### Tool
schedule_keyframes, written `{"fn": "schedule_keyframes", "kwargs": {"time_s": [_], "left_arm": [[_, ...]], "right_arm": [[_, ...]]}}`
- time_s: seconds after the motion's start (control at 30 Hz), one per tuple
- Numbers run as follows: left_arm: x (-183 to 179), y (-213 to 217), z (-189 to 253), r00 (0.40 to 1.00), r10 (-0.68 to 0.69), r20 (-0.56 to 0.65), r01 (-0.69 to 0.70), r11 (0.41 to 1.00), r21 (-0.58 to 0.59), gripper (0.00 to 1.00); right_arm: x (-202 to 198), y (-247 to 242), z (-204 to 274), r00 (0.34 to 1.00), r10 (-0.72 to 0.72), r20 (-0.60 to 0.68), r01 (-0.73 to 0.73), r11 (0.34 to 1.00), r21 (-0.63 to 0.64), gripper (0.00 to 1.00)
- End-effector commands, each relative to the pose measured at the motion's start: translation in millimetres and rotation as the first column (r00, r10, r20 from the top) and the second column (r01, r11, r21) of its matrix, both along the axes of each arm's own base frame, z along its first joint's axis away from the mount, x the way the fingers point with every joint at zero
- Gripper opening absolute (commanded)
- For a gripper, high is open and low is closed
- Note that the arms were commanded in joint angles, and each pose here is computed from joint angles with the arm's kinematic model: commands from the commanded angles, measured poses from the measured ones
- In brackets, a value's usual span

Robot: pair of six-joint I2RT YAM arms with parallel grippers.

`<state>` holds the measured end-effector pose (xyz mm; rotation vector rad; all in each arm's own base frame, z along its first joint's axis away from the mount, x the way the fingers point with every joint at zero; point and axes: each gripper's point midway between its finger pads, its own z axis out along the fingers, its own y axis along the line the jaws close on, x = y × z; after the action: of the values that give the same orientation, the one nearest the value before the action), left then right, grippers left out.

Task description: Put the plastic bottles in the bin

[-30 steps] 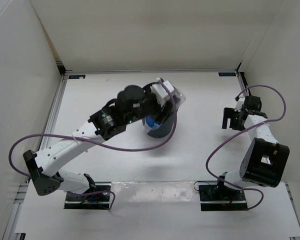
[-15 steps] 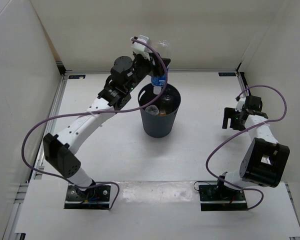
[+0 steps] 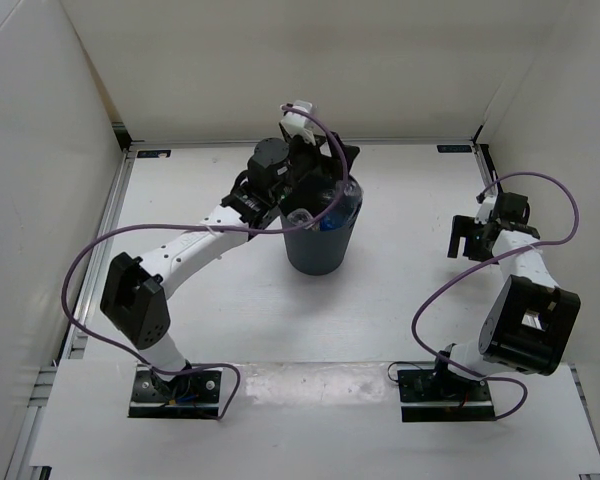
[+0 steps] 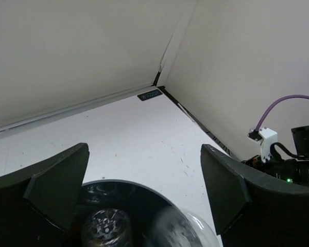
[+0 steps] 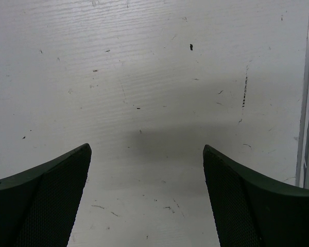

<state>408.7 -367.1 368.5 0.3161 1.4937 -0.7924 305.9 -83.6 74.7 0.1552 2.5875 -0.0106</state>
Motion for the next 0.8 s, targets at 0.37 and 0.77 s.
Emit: {"fn": "schedule_keyframes", "kwargs": {"time_s": [0.37, 0.77], "left_arm": [[-21, 128, 48, 0.962, 0.259, 0.090, -0.271, 0.948, 0.166, 1.00], [-101, 350, -79, 0.588, 0.788, -0.184, -0.635, 0.590, 0.499, 1.00]], "right_arm": [[14, -1, 14, 0.999, 0.006, 0.047, -0.006, 1.000, -0.001, 0.90], [20, -8, 72, 0.975, -0.049, 0.215, 0.106, 0.959, -0.263, 0.90]]}}
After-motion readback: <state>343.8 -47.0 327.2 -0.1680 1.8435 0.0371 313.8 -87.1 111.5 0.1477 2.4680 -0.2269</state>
